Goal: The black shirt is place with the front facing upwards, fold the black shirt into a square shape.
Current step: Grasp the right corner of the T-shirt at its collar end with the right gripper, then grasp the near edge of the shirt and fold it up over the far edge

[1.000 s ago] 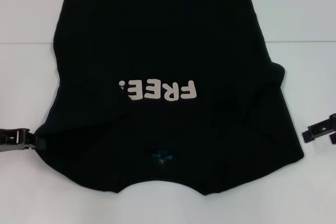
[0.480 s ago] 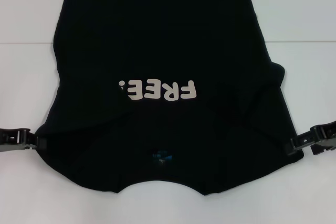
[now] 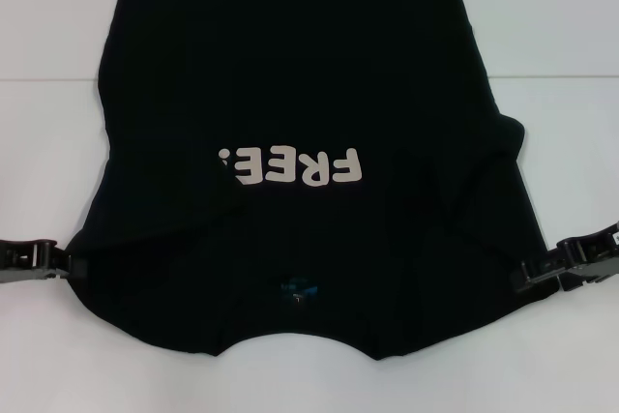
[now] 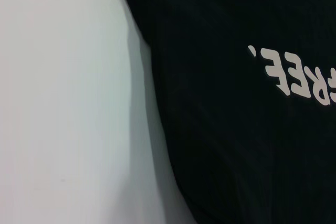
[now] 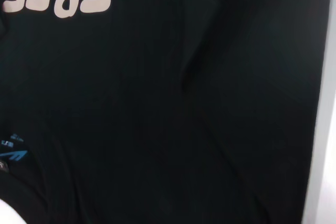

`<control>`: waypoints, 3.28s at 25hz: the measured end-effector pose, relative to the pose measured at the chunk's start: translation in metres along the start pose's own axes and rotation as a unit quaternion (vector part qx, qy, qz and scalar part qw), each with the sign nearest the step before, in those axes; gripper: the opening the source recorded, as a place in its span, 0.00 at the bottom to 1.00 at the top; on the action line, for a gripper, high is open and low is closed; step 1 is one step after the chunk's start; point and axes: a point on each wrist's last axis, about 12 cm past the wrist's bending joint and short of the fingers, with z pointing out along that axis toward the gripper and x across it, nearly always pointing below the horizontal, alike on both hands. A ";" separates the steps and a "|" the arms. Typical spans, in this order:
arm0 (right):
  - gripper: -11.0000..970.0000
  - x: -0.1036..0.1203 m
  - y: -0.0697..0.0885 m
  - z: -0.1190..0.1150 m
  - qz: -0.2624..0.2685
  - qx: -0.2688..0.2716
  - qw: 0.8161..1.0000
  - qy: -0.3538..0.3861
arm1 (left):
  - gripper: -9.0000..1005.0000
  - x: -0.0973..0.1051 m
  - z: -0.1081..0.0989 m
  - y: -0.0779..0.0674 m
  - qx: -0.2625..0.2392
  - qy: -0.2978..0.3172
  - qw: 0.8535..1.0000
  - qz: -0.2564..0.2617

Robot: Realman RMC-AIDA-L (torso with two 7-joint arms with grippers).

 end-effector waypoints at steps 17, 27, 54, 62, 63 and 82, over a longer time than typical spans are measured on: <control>0.97 -0.003 0.010 0.010 -0.011 -0.006 1.000 0.000 | 0.03 0.002 0.002 -0.001 0.002 0.003 1.000 -0.001; 0.97 -0.011 0.025 0.016 -0.028 -0.017 0.999 -0.002 | 0.03 0.002 0.002 -0.001 0.002 0.004 1.000 0.001; 0.38 -0.017 0.031 0.019 -0.040 -0.001 0.999 0.001 | 0.03 0.003 0.005 -0.003 0.015 0.013 1.000 0.012; 0.13 -0.021 0.034 0.008 -0.086 0.016 0.995 0.037 | 0.03 0.001 0.004 -0.010 0.055 0.051 0.997 0.032; 0.11 -0.021 0.034 0.004 -0.097 0.015 0.994 0.049 | 0.03 0.001 0.003 -0.012 0.069 0.066 0.995 0.037; 0.07 0.033 0.033 -0.014 -0.164 -0.103 0.962 0.191 | 0.03 0.008 -0.020 -0.046 0.195 0.217 0.947 0.137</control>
